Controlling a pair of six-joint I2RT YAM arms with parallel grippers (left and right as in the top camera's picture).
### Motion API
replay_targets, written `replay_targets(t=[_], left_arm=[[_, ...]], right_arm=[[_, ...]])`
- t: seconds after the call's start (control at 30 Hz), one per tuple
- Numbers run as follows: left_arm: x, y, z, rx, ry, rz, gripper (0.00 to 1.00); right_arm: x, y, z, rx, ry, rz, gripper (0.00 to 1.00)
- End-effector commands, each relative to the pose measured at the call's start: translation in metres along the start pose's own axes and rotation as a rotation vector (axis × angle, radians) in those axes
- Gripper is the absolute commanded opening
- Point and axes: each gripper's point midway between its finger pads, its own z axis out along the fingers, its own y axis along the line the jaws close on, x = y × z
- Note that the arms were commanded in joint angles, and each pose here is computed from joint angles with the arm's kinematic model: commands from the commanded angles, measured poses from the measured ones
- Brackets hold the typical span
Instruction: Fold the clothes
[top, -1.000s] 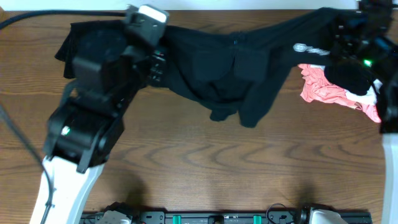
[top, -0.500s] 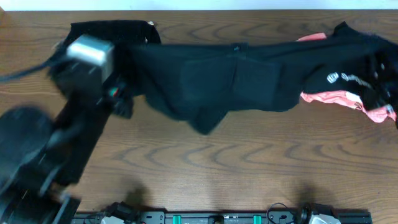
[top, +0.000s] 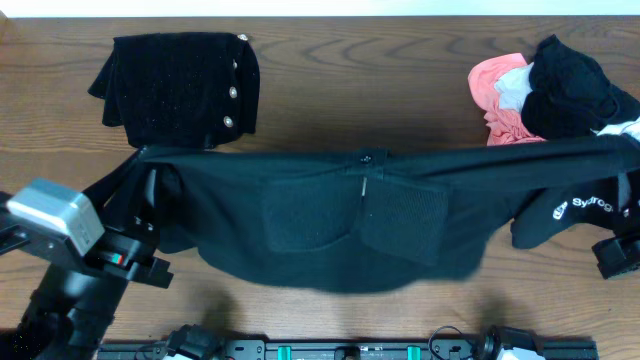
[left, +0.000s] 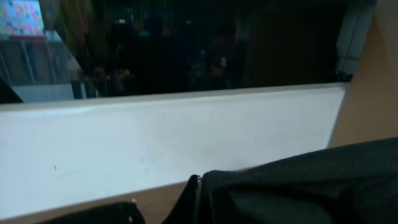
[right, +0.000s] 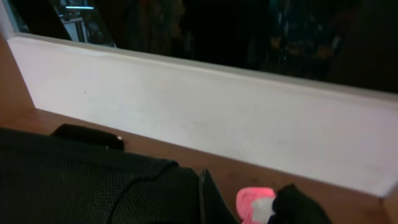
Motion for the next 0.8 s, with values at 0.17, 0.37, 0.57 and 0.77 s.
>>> replay_targets(t=[0.17, 0.37, 0.57, 0.77], left_arm=[[0.009, 0.007, 0.022, -0.037, 0.058, -0.026, 0.06], [0.047, 0.012, 0.080, -0.060, 0.215, -0.021, 0.06], [0.103, 0.034, 0.147, -0.165, 0.392, 0.001, 0.06], [0.151, 0.053, 0.210, -0.252, 0.478, 0.025, 0.06]], right_arm=[[0.018, -0.029, 0.034, 0.075, 0.106, 0.106, 0.01], [0.053, -0.050, 0.098, 0.030, 0.272, 0.181, 0.01], [0.103, -0.070, 0.168, -0.042, 0.450, 0.221, 0.01], [0.158, -0.088, 0.237, -0.087, 0.582, 0.248, 0.01]])
